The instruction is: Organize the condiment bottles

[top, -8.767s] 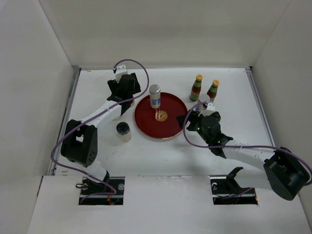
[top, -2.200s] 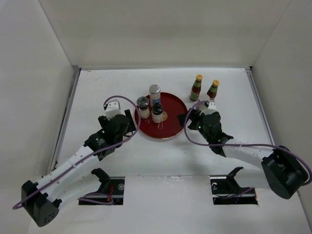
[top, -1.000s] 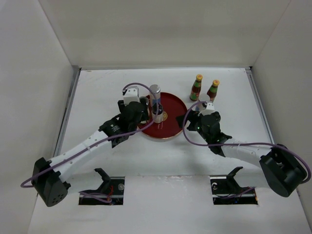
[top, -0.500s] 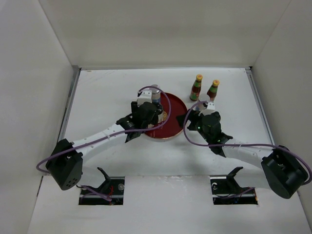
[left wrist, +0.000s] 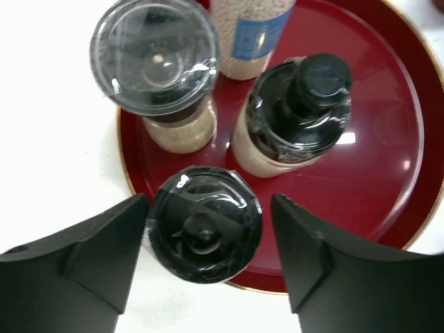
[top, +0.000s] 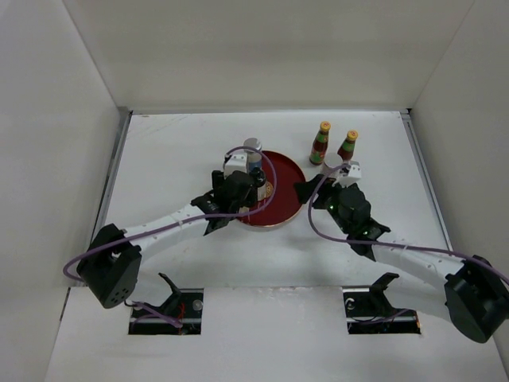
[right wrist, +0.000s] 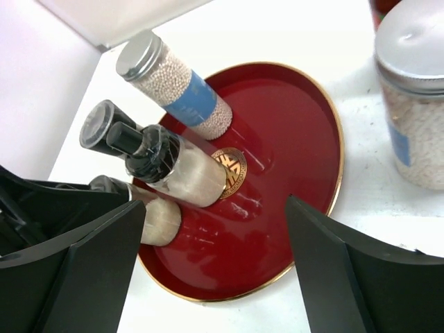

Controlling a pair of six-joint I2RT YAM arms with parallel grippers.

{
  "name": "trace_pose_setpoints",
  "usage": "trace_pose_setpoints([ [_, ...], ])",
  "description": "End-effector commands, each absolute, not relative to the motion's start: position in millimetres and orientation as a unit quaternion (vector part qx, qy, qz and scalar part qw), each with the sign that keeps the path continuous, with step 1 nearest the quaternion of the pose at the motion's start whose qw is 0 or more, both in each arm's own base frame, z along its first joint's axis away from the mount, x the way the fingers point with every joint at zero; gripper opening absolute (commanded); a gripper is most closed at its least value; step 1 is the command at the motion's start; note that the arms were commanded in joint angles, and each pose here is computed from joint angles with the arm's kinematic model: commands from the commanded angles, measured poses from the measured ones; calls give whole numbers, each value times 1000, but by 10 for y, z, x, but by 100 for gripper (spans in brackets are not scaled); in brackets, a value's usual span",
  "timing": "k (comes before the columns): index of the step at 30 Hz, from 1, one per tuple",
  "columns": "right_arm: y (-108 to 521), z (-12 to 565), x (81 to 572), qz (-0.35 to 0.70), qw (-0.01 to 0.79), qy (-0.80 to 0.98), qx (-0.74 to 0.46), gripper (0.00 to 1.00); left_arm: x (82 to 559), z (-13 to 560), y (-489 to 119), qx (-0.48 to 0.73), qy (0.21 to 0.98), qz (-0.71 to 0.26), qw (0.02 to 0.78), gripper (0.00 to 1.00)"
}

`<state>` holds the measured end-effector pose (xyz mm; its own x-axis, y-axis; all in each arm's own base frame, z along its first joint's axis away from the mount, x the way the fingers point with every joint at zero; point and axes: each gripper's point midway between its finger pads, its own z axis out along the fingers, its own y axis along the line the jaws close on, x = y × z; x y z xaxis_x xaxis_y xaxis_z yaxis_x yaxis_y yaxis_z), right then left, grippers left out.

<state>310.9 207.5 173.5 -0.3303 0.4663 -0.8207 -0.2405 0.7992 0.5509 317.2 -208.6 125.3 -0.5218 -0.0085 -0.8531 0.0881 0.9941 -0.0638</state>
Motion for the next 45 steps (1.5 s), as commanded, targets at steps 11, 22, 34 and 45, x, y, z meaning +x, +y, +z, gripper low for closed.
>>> trace_pose_setpoints([
  [11, 1885, 2536, 3196, 281, 624, 724, 91, 25, 3009, 2375, -2230, -13, 735, -214, 644, 88],
  [22, 1331, 2753, 3551, 145, 624, 755, 139, 45, 2816, 2382, -1459, -130, 656, -230, 707, 36],
  [34, 965, 2571, 4023, 8, 581, 803, 131, 90, 2856, 1952, -1268, -178, 667, -233, 685, 32],
  [45, 1197, 2710, 4664, 0, 608, 791, 76, 66, 2869, 1878, -1264, -184, 671, -242, 676, 34],
])
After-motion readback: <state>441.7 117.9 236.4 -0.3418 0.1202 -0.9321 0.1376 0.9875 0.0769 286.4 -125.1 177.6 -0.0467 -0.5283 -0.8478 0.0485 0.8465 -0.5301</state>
